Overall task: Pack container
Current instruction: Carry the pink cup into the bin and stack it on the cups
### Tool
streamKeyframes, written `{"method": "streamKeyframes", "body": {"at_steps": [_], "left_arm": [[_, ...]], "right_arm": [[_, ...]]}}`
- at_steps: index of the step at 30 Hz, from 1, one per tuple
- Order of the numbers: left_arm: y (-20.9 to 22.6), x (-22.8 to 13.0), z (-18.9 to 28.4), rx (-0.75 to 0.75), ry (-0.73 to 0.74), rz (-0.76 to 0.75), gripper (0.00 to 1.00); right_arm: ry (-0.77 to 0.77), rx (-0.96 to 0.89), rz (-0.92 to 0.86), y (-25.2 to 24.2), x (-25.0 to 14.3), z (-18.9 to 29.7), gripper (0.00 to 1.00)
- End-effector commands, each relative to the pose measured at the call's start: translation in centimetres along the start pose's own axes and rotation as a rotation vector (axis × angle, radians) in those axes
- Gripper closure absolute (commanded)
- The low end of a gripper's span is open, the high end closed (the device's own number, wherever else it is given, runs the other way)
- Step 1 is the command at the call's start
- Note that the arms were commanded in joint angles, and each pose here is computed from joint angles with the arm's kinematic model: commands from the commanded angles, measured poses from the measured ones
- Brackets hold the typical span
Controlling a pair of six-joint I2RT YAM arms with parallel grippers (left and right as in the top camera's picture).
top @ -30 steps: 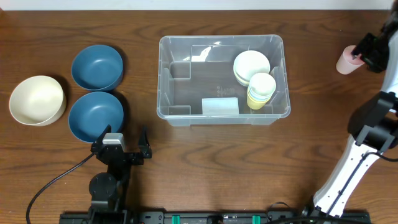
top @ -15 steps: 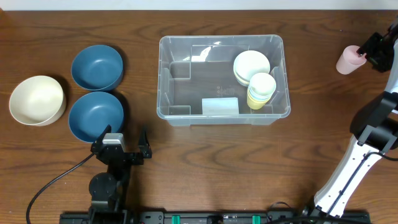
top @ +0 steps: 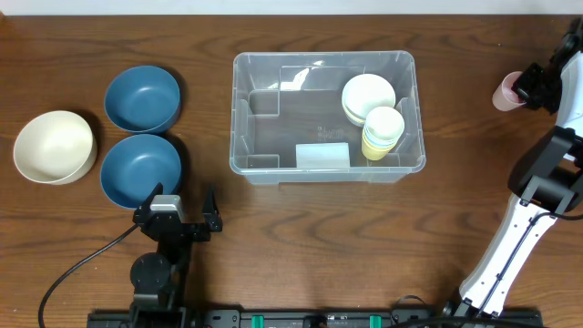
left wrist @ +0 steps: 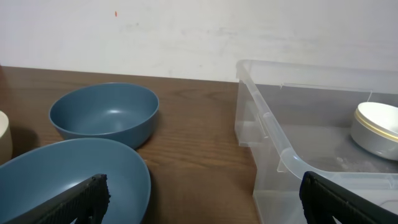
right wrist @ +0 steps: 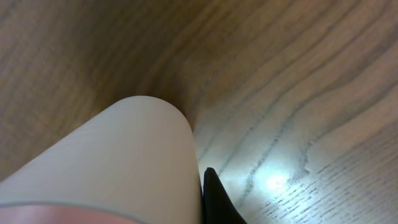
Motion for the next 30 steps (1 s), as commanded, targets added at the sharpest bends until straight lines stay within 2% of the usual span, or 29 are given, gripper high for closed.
{"method": "streamKeyframes", "body": {"at_steps": [1,6,11,17,24,30], "left_arm": [[0.9,-1.4,-0.1,0.039,0.045,-0.017,0.02],[0.9,-1.4,-0.1,0.039,0.045,-0.017,0.02],[0.9,-1.4,-0.1,0.04,0.046,-0.017,0.02],[0.9,-1.4,-0.1,0.039,0.045,-0.017,0.02],[0.9,-1.4,-0.1,0.039,0.045,-0.017,0.02],[0.9,-1.4,-0.1,0.04,0.046,-0.017,0.02]], "right_arm": [[-0.005,-0.004,0.007,0.5,-0.1,1.3,0.99],[-0.052,0.045,0.021,1.7,-0.3,6.6,0.99],[-0.138,0.147,0.076,4.7,-1.5,14.2,0.99],[-0.207,0.293,0.274,11.7,-6.8,23.4,0.99],[-0.085,0.314,0.517,18.1,-14.6,24.9,0.99],[-0.01,0.269,0.644,20.8,-19.1,24.6,0.99]]}}
Point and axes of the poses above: each gripper's point midway between its finger pads, its own z axis back along the fingers, its own y axis along the line the jaws close on, x = y × z, the point moved 2 cm from there along z, back along the fingers, and after that the axes turned 11 degrees about z, right-handed, at the moved point
